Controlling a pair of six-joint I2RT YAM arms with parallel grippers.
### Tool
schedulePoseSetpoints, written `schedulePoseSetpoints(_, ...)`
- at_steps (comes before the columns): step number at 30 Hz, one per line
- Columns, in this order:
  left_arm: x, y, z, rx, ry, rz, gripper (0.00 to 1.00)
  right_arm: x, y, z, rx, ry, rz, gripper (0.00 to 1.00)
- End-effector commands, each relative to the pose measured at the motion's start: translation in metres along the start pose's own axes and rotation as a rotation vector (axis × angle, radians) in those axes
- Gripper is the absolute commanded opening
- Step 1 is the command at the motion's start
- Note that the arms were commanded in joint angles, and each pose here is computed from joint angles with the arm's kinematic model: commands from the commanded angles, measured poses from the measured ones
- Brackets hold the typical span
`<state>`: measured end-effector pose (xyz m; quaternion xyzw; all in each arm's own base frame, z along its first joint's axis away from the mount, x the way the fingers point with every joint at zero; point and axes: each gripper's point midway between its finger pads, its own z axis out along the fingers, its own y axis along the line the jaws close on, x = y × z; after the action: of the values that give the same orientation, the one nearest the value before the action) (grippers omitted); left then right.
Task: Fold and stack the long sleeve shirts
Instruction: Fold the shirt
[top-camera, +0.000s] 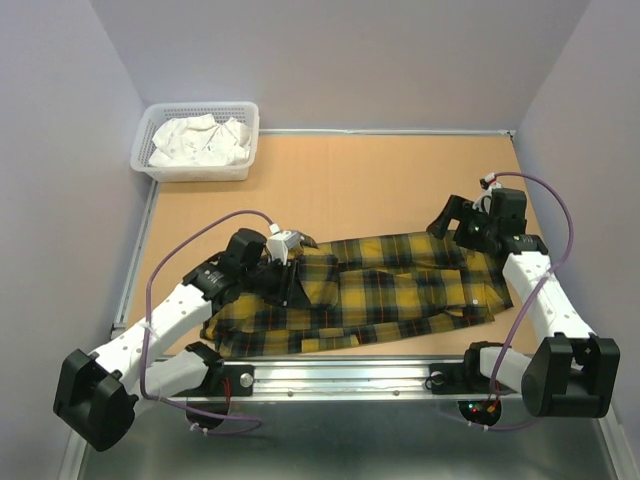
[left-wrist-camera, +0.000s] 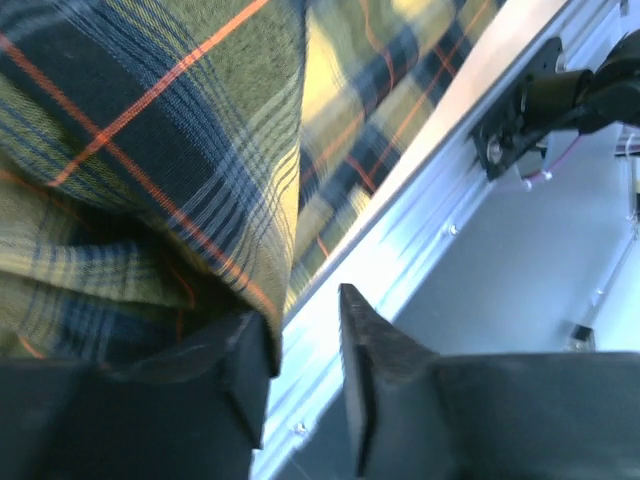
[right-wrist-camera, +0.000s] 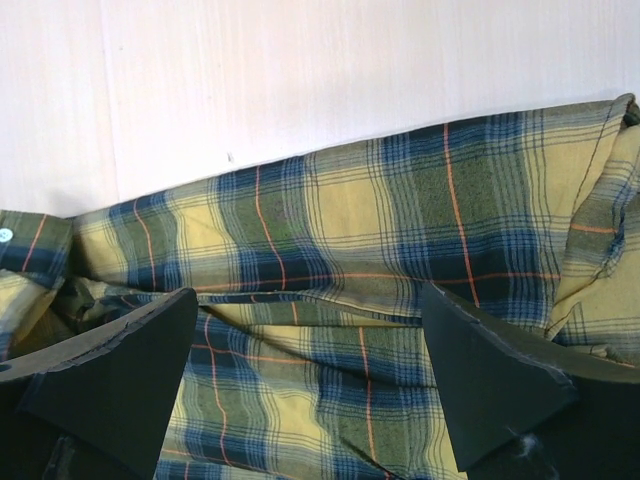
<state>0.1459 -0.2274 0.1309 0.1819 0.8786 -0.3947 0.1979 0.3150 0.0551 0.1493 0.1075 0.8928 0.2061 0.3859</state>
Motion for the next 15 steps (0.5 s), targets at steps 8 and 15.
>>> schedulePoseSetpoints(8, 0.008, -0.034, -0.034, 0.106, -0.009, 0.063, 0.59, -0.018, 0.013, 0.001, -0.039, -0.021, -0.021, 0.97)
schedulePoseSetpoints(15, -0.078, -0.047, -0.061, -0.021, -0.323, 0.079, 0.69, -0.016, 0.023, 0.008, -0.088, 0.019, -0.020, 0.97)
